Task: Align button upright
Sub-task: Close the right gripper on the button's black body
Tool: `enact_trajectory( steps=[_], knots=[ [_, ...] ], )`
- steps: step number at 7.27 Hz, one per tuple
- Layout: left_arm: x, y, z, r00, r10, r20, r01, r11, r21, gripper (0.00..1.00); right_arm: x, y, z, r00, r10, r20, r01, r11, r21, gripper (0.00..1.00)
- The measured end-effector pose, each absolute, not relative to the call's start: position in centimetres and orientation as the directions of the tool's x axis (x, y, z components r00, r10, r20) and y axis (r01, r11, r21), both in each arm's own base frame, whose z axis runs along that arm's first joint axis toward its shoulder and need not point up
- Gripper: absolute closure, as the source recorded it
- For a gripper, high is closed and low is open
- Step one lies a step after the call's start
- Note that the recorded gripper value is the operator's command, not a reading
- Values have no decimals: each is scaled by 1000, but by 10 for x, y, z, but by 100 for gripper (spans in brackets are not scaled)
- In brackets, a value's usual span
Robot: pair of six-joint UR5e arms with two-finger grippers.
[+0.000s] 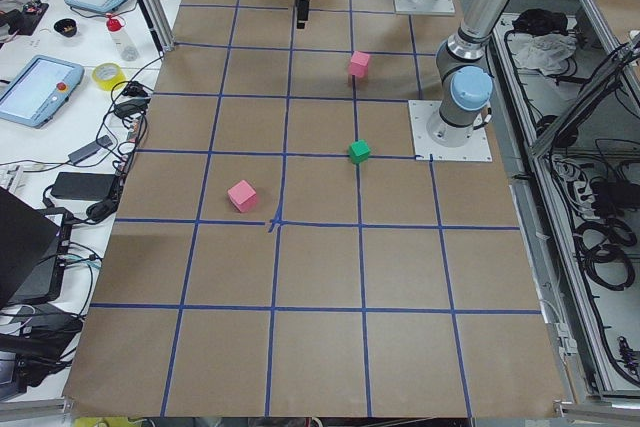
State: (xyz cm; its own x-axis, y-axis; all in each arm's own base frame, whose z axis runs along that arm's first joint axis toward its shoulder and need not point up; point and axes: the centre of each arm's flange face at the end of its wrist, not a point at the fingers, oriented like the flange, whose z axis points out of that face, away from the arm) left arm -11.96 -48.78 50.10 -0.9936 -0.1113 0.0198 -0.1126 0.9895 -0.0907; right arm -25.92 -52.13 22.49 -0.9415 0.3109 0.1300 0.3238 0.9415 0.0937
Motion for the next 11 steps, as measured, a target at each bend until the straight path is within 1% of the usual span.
enact_trajectory(
  steps=[3, 5, 8, 11],
  knots=[
    [-120, -488, 500, -994, -111, 20, -113, 990, -90, 0, -262, -525, 232, -941, 313, 131, 324, 943, 76, 0],
    [-120, -487, 501, -994, -111, 20, -113, 989, -91, 0, -269, -537, 242, -938, 324, 120, 331, 943, 36, 0],
    [-120, -487, 501, -994, -111, 19, -113, 989, -91, 0, -280, -570, 243, -942, 335, 21, 334, 942, -31, 0],
    [-119, -487, 501, -994, -112, 19, -113, 989, -90, 0, -261, -582, 243, -936, 351, -11, 352, 935, -35, 0]
  ],
)
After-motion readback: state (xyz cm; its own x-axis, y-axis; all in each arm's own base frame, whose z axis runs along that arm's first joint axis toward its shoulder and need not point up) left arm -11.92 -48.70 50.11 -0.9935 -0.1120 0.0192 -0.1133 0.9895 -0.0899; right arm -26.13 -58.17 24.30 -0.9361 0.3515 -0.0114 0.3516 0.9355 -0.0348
